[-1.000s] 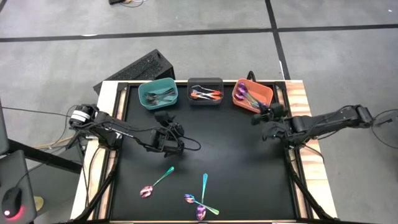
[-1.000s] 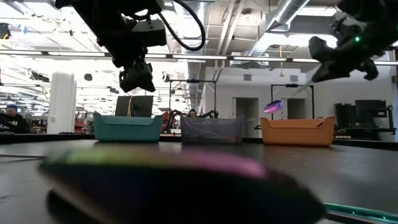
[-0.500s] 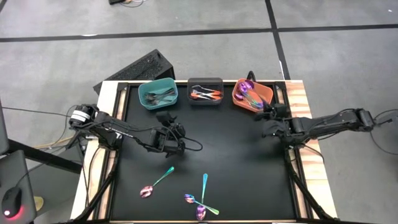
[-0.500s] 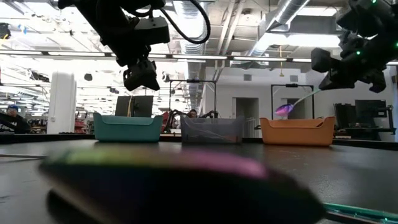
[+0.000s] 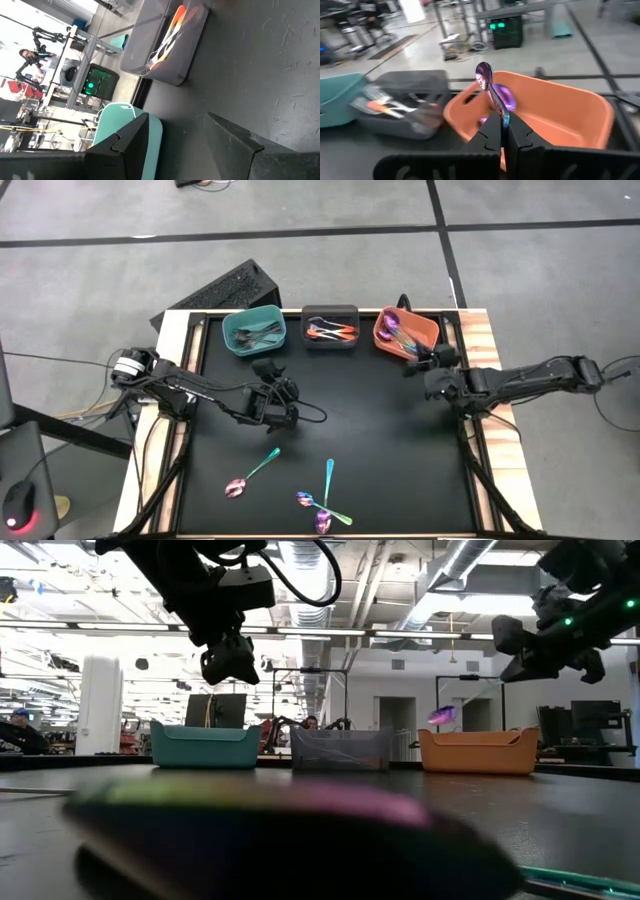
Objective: Sort silverware by color (type)
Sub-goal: Put the blue spoon into the orange bin
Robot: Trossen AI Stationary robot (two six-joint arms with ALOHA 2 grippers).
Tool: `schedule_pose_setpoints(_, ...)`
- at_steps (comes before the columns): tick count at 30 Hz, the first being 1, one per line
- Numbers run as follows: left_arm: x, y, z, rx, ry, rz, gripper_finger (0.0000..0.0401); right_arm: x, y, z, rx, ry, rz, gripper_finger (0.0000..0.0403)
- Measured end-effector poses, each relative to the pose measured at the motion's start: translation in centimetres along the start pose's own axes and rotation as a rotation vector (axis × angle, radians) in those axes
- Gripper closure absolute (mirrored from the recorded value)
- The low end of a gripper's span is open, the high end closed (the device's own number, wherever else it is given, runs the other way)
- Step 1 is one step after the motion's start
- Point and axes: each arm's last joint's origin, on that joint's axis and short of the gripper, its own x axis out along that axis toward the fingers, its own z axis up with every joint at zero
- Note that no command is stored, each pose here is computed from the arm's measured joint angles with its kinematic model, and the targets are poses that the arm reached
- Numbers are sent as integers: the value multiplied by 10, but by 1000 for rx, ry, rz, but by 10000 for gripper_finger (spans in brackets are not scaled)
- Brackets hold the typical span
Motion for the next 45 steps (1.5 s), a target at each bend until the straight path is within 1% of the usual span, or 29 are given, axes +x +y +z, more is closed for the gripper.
schedule_pose_setpoints(5, 1, 0, 0, 3, 1, 1, 218, -4, 10, 10, -44, -15, 116, 393)
schedule_pose_setpoints(9, 1, 0, 0, 3, 2, 0, 218, -6, 10, 23, -71, -41, 195, 393)
schedule_pose_setpoints(14, 1, 0, 0, 6, 9, -27, 218, -6, -3, 30, -67, -126, 347, 393)
schedule_pose_setpoints(16, 1, 0, 0, 2, 10, -28, 218, -5, -11, 28, -39, -174, 394, 393)
schedule_pose_setpoints(18, 1, 0, -1, 0, 12, -28, 218, -3, -21, 21, -15, -211, 418, 393)
schedule_pose_setpoints(23, 1, 0, -1, 0, 13, -27, 218, 3, -41, -3, 17, -238, 398, 394)
schedule_pose_setpoints(27, 1, -1, -1, -2, 15, -36, 218, 4, -49, -10, -18, -191, 353, 394)
schedule_pose_setpoints(38, 1, -1, -1, -17, 15, -50, 218, 9, -54, -10, -24, -186, 263, 394)
schedule_pose_setpoints(43, 1, -1, -1, -2, 15, -50, 218, 10, -58, -5, -138, -66, 167, 395)
schedule_pose_setpoints(45, 1, -1, 0, 3, 13, -50, 218, 9, -60, -2, -154, -14, 142, 395)
